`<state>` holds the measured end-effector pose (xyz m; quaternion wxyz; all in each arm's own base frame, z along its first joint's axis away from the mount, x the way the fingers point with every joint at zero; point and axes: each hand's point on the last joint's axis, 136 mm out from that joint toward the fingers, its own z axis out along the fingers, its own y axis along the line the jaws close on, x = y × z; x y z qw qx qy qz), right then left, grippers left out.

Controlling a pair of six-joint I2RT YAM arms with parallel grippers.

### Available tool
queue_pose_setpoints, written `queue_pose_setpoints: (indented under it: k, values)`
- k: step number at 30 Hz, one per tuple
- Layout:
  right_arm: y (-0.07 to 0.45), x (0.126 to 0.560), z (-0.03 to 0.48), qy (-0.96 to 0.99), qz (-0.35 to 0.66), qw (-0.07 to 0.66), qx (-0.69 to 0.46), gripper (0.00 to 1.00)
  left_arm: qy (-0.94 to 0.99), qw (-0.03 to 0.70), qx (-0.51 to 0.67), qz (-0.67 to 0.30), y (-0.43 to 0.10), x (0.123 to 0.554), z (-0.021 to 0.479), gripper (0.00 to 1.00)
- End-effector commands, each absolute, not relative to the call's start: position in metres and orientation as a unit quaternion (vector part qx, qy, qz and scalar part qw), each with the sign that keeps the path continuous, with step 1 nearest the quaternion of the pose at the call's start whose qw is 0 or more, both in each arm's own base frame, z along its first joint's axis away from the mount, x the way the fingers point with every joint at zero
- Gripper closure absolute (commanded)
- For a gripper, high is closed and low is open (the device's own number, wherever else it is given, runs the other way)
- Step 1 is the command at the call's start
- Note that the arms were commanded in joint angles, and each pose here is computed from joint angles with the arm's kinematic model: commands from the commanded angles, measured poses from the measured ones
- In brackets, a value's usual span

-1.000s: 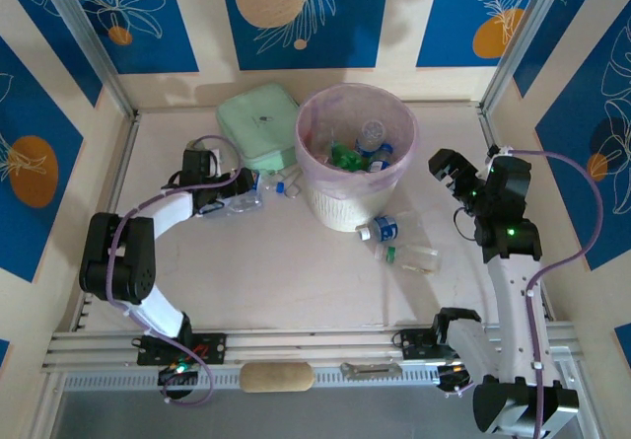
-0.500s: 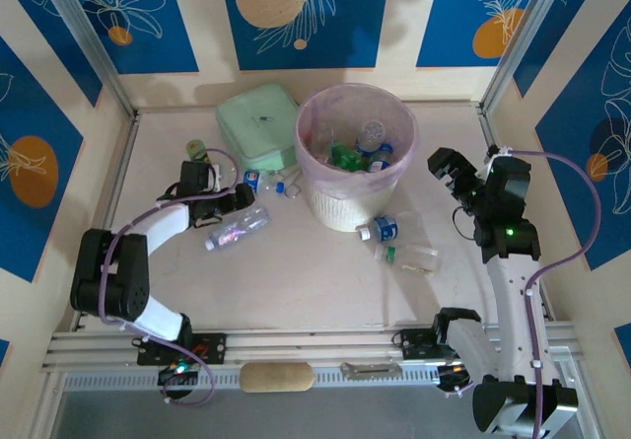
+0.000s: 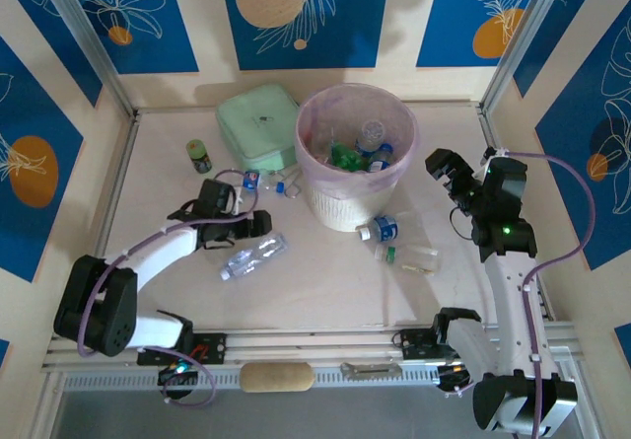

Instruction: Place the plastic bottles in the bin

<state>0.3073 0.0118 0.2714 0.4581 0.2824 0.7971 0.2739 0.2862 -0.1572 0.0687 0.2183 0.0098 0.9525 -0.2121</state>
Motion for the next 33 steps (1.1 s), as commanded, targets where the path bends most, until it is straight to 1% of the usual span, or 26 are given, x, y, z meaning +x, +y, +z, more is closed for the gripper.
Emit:
queue_pose_setpoints:
  k: [1,5,10,17,22,26,30,33]
  values:
    - [0.013,0.308,0.271,0.794,0.283,0.458,0.282,0.01,0.966,0.196,0.050,-0.163,-0.156,0.263,0.060,0.00]
    - [0.013,0.307,0.271,0.795,0.282,0.458,0.282,0.01,0.968,0.187,0.090,-0.139,-0.160,0.249,0.058,0.00]
    - [0.012,0.306,0.274,0.796,0.277,0.460,0.280,0.01,0.960,0.188,0.144,-0.151,-0.179,0.229,0.068,0.00]
    - [0.013,0.306,0.274,0.794,0.282,0.459,0.281,0.01,0.948,0.192,0.196,-0.159,-0.193,0.202,0.078,0.00]
    - [0.014,0.306,0.274,0.794,0.285,0.457,0.282,0.01,0.947,0.183,0.232,-0.127,-0.195,0.185,0.071,0.00]
    - [0.014,0.305,0.276,0.793,0.287,0.458,0.282,0.01,0.949,0.169,0.247,-0.097,-0.195,0.180,0.057,0.00]
    - [0.014,0.303,0.277,0.793,0.285,0.459,0.281,0.01,0.955,0.161,0.242,-0.056,-0.186,0.184,0.043,0.00]
    - [0.014,0.302,0.278,0.793,0.284,0.460,0.281,0.01,0.956,0.162,0.243,-0.044,-0.186,0.188,0.040,0.00]
